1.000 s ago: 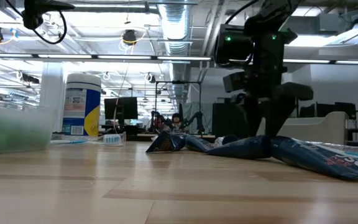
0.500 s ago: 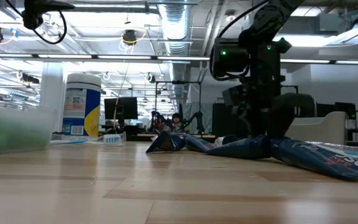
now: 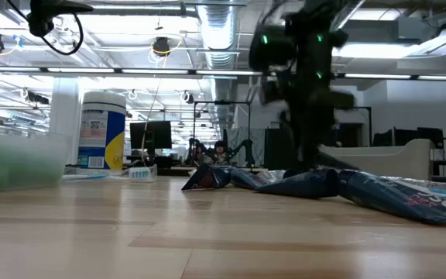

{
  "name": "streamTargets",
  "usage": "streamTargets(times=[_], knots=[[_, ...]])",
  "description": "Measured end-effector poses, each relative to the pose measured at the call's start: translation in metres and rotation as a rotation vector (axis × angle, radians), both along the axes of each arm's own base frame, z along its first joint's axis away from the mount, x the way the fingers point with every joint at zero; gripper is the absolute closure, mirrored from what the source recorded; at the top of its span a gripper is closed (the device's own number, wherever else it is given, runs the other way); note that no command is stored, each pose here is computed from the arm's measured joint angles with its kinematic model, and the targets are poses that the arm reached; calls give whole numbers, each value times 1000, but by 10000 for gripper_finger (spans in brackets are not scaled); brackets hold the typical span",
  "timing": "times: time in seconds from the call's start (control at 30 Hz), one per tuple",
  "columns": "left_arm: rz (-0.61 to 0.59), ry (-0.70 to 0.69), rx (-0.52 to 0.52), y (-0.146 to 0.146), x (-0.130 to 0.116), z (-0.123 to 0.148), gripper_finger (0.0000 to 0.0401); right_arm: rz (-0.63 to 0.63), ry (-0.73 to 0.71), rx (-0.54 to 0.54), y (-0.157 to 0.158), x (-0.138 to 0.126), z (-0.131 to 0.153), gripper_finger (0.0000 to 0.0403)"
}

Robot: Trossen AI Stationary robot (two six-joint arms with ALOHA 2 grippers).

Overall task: Pick & Place Travel size toiletries
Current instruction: Put the blue shave cream tube into the gray bin

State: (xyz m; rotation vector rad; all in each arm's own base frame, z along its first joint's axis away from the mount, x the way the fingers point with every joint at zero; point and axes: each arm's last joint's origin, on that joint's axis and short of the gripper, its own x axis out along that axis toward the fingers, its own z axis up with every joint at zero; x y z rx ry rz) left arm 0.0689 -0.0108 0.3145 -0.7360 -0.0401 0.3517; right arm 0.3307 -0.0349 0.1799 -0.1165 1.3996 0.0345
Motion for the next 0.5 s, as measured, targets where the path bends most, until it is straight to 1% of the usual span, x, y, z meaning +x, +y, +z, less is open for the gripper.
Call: streamTargets(times=[0.07,0.1,0.17,0.23,0.3,0.37,0.5], knots=[[-1,2,1,0,0,0,170,-33,-77,-4,-5,5,18,265],[-1,2,1,0,0,0,170,-49,-92,-5,-9,3,27,268],[0,1,0,0,0,0,170,-89,-166,-12,-18,3,45,277],[1,2,1,0,0,0,170,-161,-202,-13,-30,-4,59,286],[2,2,1,0,0,0,170,-259,-242,-9,-44,-13,72,286],[2,1,1,0,0,0,170,-384,-253,-22,-61,-26,81,280],[3,1,1,0,0,0,170,-626,-188,-85,-90,-54,89,258]])
